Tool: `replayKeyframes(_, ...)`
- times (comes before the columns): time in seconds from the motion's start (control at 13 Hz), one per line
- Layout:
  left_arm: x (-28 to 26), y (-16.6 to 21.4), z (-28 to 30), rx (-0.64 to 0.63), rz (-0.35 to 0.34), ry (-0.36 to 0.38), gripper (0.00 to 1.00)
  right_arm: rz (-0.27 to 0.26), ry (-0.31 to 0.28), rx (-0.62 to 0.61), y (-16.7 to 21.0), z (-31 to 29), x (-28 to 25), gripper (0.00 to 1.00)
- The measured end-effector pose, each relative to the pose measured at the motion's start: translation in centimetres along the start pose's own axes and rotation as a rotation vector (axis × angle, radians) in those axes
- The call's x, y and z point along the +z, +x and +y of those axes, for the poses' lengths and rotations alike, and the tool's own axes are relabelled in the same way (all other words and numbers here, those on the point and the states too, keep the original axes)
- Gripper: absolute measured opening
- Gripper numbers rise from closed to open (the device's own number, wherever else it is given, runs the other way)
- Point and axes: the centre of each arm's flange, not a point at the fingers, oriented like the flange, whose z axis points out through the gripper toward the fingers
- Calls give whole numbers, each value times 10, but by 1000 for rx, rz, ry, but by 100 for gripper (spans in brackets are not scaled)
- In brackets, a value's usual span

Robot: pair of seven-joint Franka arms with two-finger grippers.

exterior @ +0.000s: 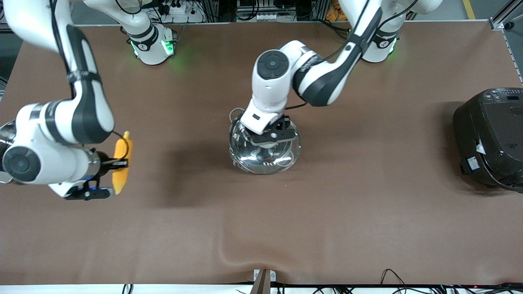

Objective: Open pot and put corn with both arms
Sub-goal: 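Lift the lid off with the left gripper while the right gripper carries corn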

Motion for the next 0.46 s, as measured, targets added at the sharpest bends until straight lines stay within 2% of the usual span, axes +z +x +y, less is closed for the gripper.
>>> replayKeyframes(0.23,-6,54,-43,-139,51,32,50,29,57,-26,-26,-64,-32,32)
replayKeyframes(0.46,-2,120,-115,-288,43,89,50,51,46,-16,-58,-145,-45,32)
